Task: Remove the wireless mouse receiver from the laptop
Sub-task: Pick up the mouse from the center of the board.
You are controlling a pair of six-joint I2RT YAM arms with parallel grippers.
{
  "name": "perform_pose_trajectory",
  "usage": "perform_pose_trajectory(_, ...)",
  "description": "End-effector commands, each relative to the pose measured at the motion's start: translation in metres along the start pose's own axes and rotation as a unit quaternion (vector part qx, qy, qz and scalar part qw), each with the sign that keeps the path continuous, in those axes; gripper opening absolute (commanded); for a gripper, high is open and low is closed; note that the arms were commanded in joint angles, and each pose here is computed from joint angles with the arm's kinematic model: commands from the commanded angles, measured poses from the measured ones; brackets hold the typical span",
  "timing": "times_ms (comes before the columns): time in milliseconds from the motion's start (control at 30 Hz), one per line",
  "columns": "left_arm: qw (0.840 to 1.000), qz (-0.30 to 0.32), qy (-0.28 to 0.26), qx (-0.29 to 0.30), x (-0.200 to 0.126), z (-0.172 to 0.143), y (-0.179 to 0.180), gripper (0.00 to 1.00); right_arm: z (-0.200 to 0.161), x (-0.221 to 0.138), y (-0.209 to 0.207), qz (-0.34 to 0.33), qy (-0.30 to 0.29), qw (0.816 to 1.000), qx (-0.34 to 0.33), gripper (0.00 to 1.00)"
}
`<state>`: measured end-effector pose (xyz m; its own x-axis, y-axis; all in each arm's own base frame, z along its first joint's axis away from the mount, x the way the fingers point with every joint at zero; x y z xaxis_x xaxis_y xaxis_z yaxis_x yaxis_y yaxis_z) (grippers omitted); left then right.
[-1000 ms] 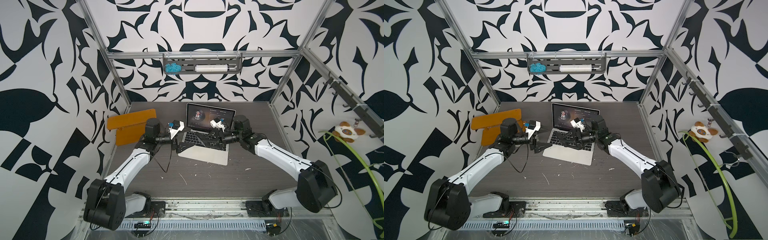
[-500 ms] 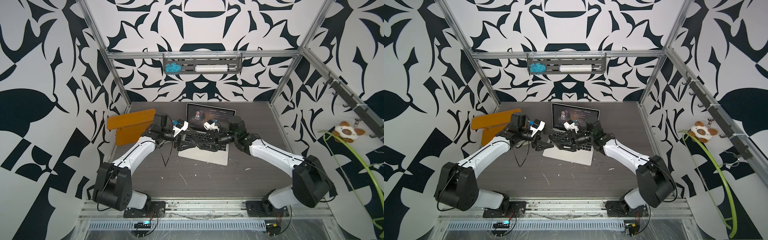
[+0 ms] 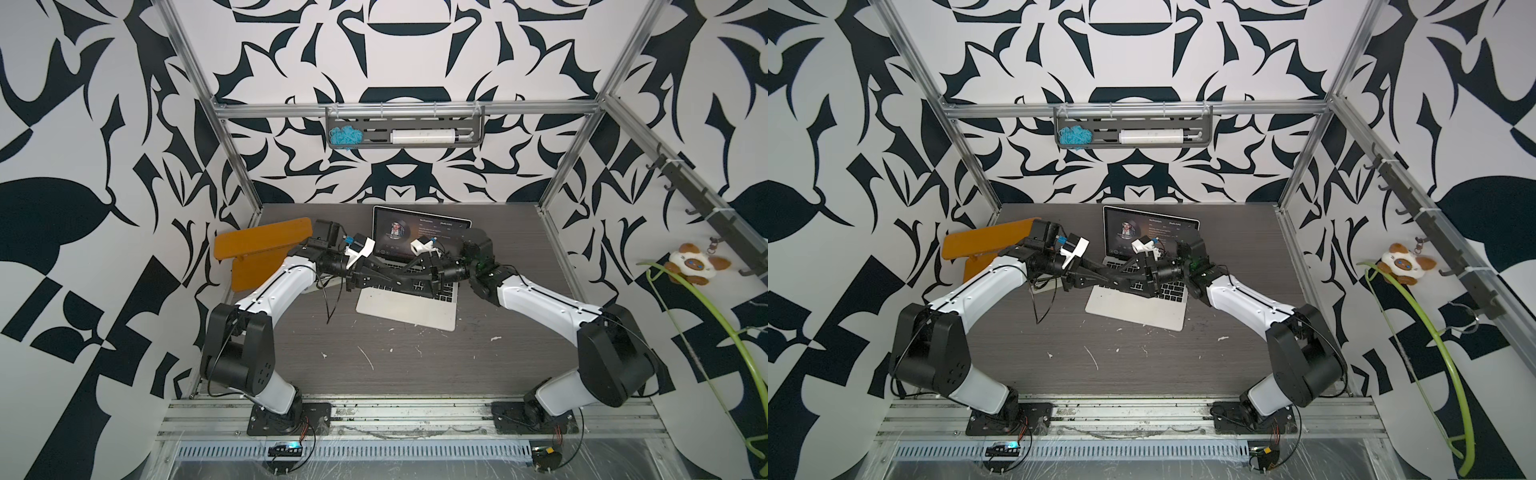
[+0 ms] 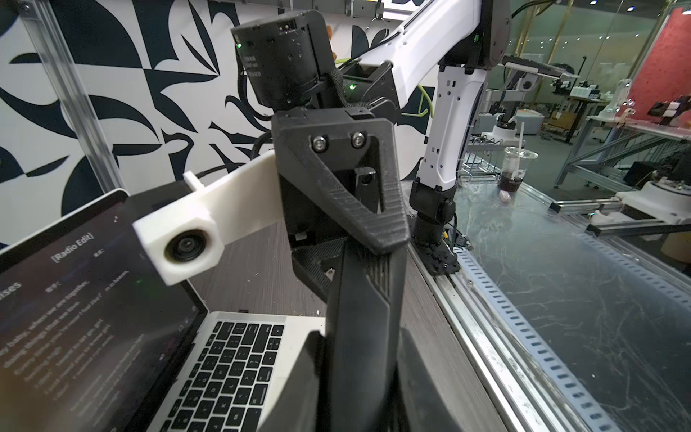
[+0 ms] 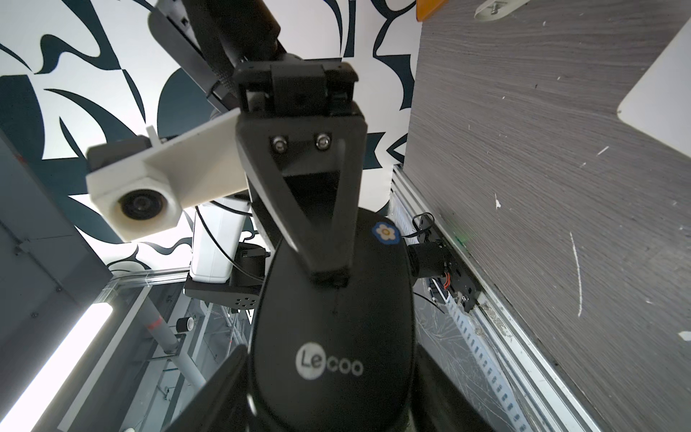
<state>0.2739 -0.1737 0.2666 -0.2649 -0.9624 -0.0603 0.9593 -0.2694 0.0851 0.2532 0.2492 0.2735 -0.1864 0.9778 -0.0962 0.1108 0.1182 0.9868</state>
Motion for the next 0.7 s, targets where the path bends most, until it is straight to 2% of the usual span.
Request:
perform_pose_trajectory(0,0.998,-0.011,-0.004,-0.062,0.003,0.001,-0.003,0.0,-0.004,0.003,0.028,0.025,0.004,0.995,-0.101,0.73)
perform_pose_trajectory(67,0.998,-0.006,0.001,-0.065,0.001,0.003,-0.002,0.0,0.001,-0.007,0.027,0.007,-0.019,0.994,-0.108,0.8)
perform_pose_trajectory(167,0.995,0.011,0.013,-0.1,0.0,0.007,0.005,0.0,0.01,-0.034,0.024,-0.078,-0.109,0.981,-0.14,0.86)
perform_pose_trajectory(233,0.99,0.029,0.025,-0.134,-0.001,0.009,0.011,0.0,0.009,-0.049,0.024,-0.149,-0.18,0.953,-0.191,0.89)
perform_pose_trajectory(300,0.981,0.055,0.034,-0.185,-0.001,0.011,0.02,0.0,0.005,-0.061,0.023,-0.207,-0.25,0.915,-0.24,0.9)
perform_pose_trajectory(367,0.968,0.067,0.035,-0.24,-0.003,0.012,0.027,0.0,0.003,-0.068,0.023,-0.221,-0.289,0.893,-0.265,0.9)
perform_pose_trajectory(400,0.958,0.073,0.034,-0.275,-0.003,0.011,0.031,0.0,0.003,-0.07,0.022,-0.225,-0.297,0.888,-0.268,0.9)
perform_pose_trajectory(500,0.929,0.077,0.03,-0.362,-0.002,0.004,0.036,0.0,0.005,-0.063,0.017,-0.219,-0.249,0.899,-0.284,0.89)
perform_pose_trajectory(533,0.92,0.075,0.027,-0.383,-0.001,0.001,0.037,0.0,0.005,-0.059,0.014,-0.205,-0.225,0.908,-0.286,0.89)
perform_pose_trajectory(600,0.908,0.069,0.024,-0.413,0.0,-0.004,0.035,0.0,0.006,-0.053,0.013,-0.184,-0.202,0.916,-0.293,0.87)
perform_pose_trajectory(667,0.898,0.066,0.024,-0.434,0.0,-0.007,0.034,0.0,0.005,-0.05,0.014,-0.18,-0.199,0.915,-0.301,0.86)
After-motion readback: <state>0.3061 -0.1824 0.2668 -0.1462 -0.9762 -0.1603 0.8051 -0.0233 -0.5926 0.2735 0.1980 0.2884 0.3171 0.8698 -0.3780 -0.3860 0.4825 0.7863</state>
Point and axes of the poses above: each gripper's point midway between its finger pads, its own x axis out along the fingers, its own y axis along the line the jaws close on, z = x × y, the point moved 9 cm from there along -x, back along the fingers, and after that the axes turned 8 degrees about x, right-handed, at the moved point
